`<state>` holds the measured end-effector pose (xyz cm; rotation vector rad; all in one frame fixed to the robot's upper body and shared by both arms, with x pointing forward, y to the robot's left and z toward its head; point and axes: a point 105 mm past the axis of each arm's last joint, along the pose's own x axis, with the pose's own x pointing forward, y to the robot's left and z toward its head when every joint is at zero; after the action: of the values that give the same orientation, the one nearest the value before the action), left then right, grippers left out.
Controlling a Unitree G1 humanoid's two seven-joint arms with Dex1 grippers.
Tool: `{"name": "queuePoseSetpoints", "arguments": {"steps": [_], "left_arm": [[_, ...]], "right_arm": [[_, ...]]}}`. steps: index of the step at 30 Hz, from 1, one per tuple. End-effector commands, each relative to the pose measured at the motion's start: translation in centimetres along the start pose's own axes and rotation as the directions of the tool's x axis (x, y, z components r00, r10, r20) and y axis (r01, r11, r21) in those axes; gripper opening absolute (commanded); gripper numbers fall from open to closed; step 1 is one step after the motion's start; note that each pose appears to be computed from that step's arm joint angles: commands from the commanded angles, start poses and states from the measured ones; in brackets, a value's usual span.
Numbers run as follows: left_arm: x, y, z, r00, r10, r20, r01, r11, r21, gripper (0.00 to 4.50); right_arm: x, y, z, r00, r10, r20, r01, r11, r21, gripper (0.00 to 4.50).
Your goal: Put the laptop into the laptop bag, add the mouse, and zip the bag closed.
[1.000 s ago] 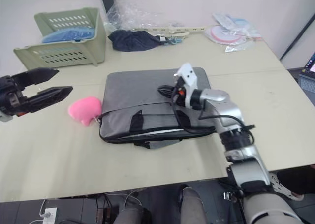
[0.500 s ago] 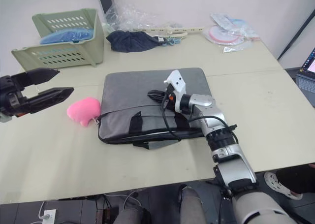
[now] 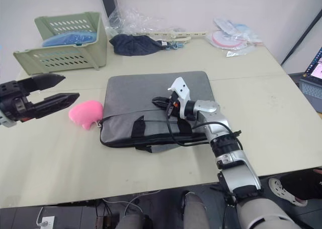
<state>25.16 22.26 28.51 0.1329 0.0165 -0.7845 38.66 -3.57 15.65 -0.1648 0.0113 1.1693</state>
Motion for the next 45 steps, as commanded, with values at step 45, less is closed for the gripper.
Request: {"name": "queuePoseSetpoints", "arguments": {"steps": [45], "left_arm": [[-4.5,11.9,-9.7,0.918,0.395,0.035,-0.383,0.906,-0.180,4.50]], "right_arm": [[-1.4,2.9,-8.4,0.967,0.081,-0.242,-0.051,0.991,0.127,0.08]]}}
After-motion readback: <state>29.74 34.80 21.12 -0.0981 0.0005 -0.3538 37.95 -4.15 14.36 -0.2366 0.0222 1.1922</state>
